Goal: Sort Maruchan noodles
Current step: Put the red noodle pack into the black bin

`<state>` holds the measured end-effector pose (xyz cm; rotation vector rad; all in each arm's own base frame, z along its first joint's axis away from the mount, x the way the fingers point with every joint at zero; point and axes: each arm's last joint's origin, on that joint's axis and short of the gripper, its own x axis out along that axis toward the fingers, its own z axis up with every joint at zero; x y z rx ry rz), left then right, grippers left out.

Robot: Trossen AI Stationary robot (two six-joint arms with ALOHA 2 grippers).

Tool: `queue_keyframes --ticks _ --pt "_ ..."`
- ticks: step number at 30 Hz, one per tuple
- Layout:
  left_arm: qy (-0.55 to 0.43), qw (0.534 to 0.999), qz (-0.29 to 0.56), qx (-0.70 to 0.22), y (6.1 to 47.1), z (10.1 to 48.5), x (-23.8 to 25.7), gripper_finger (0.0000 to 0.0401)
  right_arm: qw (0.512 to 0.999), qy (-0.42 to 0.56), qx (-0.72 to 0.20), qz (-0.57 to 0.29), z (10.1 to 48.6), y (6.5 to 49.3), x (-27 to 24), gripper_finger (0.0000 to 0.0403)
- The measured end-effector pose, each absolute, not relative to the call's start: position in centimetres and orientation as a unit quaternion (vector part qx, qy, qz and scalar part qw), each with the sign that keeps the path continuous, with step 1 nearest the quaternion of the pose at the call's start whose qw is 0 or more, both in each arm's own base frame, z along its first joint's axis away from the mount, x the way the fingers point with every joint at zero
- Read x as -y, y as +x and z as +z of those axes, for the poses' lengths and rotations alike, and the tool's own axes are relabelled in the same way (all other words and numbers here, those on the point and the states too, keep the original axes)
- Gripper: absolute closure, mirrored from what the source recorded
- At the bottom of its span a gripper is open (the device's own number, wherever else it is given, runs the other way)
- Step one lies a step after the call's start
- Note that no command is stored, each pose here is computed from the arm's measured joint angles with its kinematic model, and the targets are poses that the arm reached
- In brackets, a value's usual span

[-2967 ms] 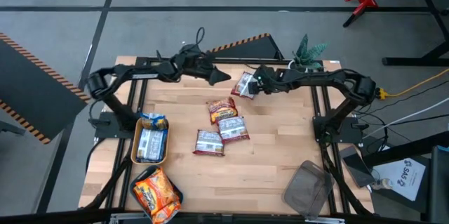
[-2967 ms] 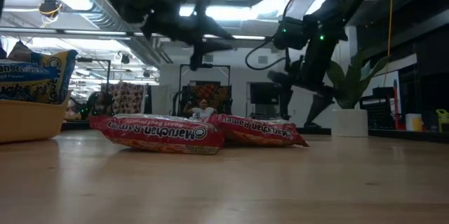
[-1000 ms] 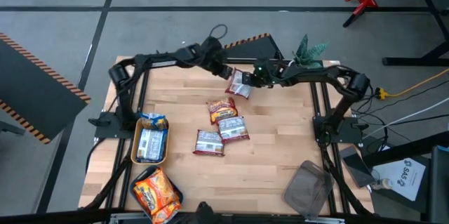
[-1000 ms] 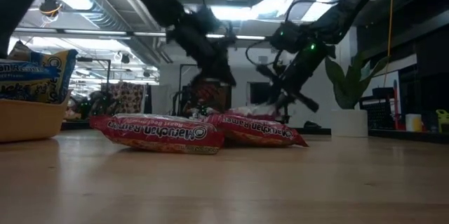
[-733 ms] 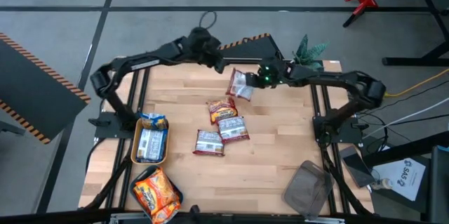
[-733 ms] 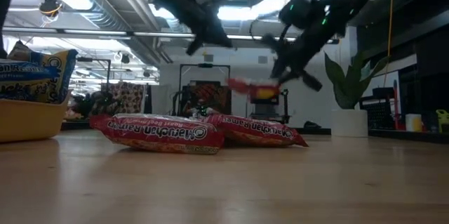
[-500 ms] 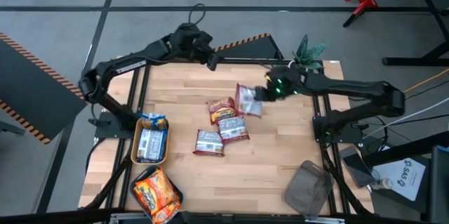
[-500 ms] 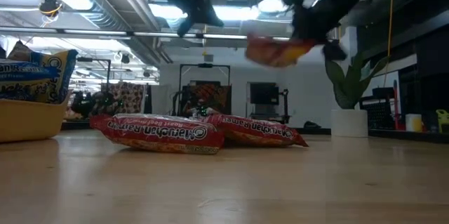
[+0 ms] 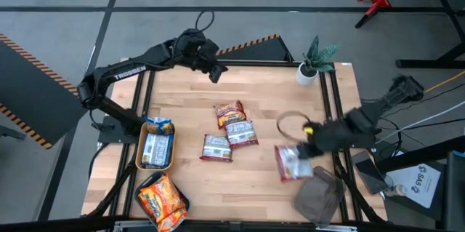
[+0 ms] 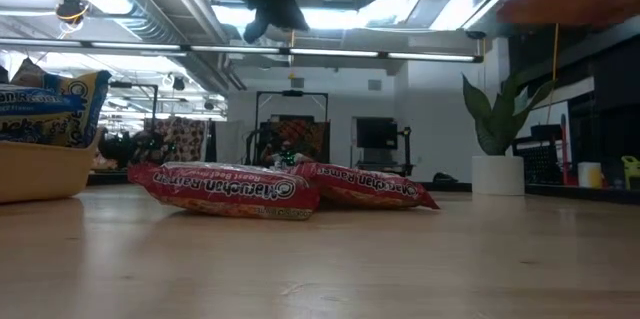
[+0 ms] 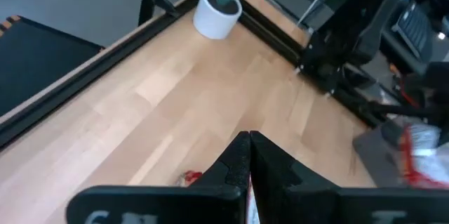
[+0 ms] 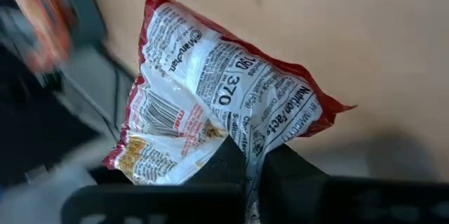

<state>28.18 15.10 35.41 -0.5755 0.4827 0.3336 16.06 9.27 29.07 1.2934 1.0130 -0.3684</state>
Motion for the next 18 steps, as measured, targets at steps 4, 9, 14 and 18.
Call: queue_keyframes --ticks 4,9,14,18 --pt "-0.268 0.919 0.153 -0.244 28.5 35.2 -14.6 0.0397 0.641 0.558 -0.507 -0.144 28.6 13.9 -12.5 0.0402" --pt "-0.261 0.922 0.149 -0.245 28.5 35.3 -14.5 0.0398 0.609 0.527 -0.573 -0.151 27.7 11.6 -15.2 0.0403" --pt "-0.247 0.924 0.155 -0.246 28.5 35.3 -14.6 0.0397 0.564 0.497 -0.632 -0.187 26.6 10.1 -16.7 0.0403" --pt "-0.236 0.926 0.160 -0.247 28.4 35.3 -14.7 0.0399 0.528 0.491 -0.663 -0.202 26.2 9.5 -17.6 0.0403"
